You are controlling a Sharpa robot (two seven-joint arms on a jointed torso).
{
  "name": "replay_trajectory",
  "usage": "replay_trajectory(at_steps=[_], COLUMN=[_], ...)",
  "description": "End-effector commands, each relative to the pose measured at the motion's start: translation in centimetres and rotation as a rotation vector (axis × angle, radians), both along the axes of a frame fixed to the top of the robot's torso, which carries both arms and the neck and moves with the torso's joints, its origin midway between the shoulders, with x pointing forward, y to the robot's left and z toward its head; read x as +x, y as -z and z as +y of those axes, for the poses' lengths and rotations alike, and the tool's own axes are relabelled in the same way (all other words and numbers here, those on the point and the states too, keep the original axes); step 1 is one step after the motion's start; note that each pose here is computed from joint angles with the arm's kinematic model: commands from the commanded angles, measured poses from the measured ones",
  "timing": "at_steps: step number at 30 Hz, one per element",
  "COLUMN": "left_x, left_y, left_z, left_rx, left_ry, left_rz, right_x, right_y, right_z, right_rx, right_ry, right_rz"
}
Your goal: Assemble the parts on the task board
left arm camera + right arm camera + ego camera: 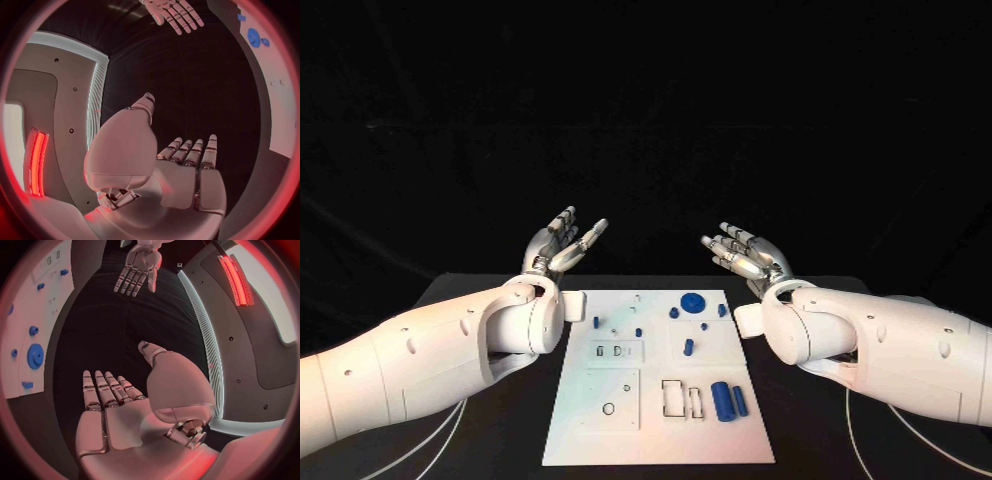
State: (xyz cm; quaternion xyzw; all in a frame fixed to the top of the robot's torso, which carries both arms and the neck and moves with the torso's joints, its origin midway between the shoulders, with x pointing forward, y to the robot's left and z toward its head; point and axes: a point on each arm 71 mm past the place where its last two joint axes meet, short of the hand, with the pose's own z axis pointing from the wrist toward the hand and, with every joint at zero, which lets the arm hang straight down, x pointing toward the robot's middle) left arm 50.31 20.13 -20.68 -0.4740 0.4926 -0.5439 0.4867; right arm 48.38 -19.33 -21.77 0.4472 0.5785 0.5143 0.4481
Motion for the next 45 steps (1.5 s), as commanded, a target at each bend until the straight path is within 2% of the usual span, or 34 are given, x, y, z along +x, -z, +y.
replay_trajectory(at_steps=[1, 4, 5, 6, 14, 24, 28, 33, 36, 40, 45], left_x=[0.07, 0.07, -0.72, -0.82, -1.62, -2.31, -2.61, -3.19, -3.85, -4.62, -5.06], left_y=[-0.42, -0.42, -0.84, -0.92, -1.52, -2.52, -3.05, -3.74, -4.17, -4.67, -5.33], left_z=[-0.6, -0.6, 1.2, 1.3, 1.9, 2.3, 2.4, 2.3, 2.0, 1.5, 1.2], left_rx=[-0.048, -0.048, -0.050, -0.050, -0.056, -0.064, -0.068, -0.072, -0.082, -0.095, -0.103], left_ry=[0.076, 0.076, 0.075, 0.075, 0.081, 0.101, 0.118, 0.152, 0.181, 0.213, 0.236], left_rz=[-0.037, -0.037, -0.043, -0.046, -0.057, -0.057, -0.054, -0.055, -0.056, -0.057, -0.063], right_x=[-0.1, 0.0, 0.6, 0.7, 1.1, 1.5, 1.8, 2.2, 2.4, 2.6, 3.0], right_y=[0.2, 0.2, -1.2, -1.4, -2.3, -3.8, -4.3, -4.5, -4.6, -4.7, -4.9], right_z=[0.9, 0.9, -0.5, -0.6, -1.2, -1.2, -1.1, -0.7, -0.4, 0.2, 0.7], right_rx=[-0.020, -0.027, -0.226, -0.247, -0.324, -0.488, -0.629, -0.829, -0.961, -1.119, -1.245], right_ry=[-0.151, -0.165, -0.156, -0.156, -0.161, -0.230, -0.286, -0.365, -0.402, -0.431, -0.440], right_rz=[0.045, 0.050, -0.161, -0.179, -0.244, -0.372, -0.423, -0.435, -0.444, -0.456, -0.474])
